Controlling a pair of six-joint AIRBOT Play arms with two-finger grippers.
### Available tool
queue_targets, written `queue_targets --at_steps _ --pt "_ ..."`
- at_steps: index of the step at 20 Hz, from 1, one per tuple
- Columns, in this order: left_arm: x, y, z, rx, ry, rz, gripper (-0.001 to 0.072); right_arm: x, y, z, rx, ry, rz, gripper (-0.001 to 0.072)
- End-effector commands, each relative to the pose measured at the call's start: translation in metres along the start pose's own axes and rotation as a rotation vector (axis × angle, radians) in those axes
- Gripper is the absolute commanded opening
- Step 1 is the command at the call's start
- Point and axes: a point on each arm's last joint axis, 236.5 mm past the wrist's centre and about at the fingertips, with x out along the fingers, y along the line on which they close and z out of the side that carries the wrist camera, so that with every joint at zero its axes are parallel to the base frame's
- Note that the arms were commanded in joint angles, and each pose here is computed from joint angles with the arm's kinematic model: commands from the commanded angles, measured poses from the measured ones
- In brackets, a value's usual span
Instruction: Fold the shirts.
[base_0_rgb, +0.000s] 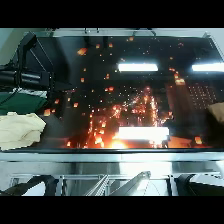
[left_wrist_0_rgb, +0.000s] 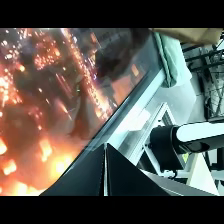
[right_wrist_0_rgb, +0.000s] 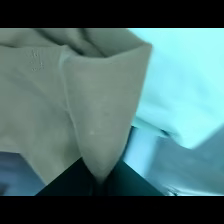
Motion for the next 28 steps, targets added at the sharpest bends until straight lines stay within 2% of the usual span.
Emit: queue_targets --at_steps 1,4,11,12,13,14,15,16,20,24,25,26,27,28 --pt "0.0 0.0 0.0 -0.006 0.0 0.0 0.0019 0.022 -0.026 -0.009 0.036 0.05 -0.037 0.0014" --pt "0.0 0.0 0.0 -0.006 0.001 0.0 0.002 0.022 -0.017 -0.004 0.025 0.019 -0.012 0.0015" --pt "0.001 -0.001 -0.001 -0.004 0.004 -0.001 0.002 0.038 -0.049 -0.019 0.029 0.069 -0.143 0.0016" --pt "0.001 -0.001 -0.001 -0.005 0.006 -0.002 0.002 0.042 -0.058 -0.024 0.047 0.084 -0.18 0.0063" --pt "0.001 -0.001 -0.001 -0.005 0.006 -0.003 0.002 0.042 -0.067 -0.029 0.057 0.1 -0.221 0.0295" --pt "0.001 -0.001 -0.001 -0.004 0.006 -0.003 0.002 0.04 -0.073 -0.032 0.055 0.111 -0.247 0.0465" --pt "0.001 -0.001 -0.001 -0.004 0.006 -0.003 0.002 0.037 -0.076 -0.032 0.044 0.106 -0.257 0.0584" --pt "0.001 -0.001 -0.001 -0.004 0.006 -0.003 0.002 0.032 -0.075 -0.03 0.039 0.088 -0.251 0.065" --pt "0.001 -0.001 -0.001 -0.004 0.003 -0.001 0.002 0.014 -0.054 -0.022 0.038 -0.001 -0.152 0.0649" --pt "0.0 0.001 0.003 -0.005 -0.011 0.005 0.0019 0.002 0.021 -0.046 -0.024 0.052 0.119 0.0636" --pt "-0.002 0.003 0.005 -0.008 -0.023 0.01 0.0019 -0.003 0.044 -0.055 -0.045 0.074 0.19 0.0529" --pt "-0.004 0.005 0.009 -0.013 -0.041 0.014 0.0017 -0.008 0.067 -0.066 -0.074 0.092 0.251 0.0156" --pt "-0.009 0.009 0.012 -0.017 -0.058 0.025 0.001 -0.014 0.085 -0.075 -0.111 0.104 0.301 0.0033" --pt "-0.014 0.013 0.015 -0.033 -0.074 0.035 0.001 -0.021 0.106 -0.088 -0.172 0.116 0.351 0.0015"
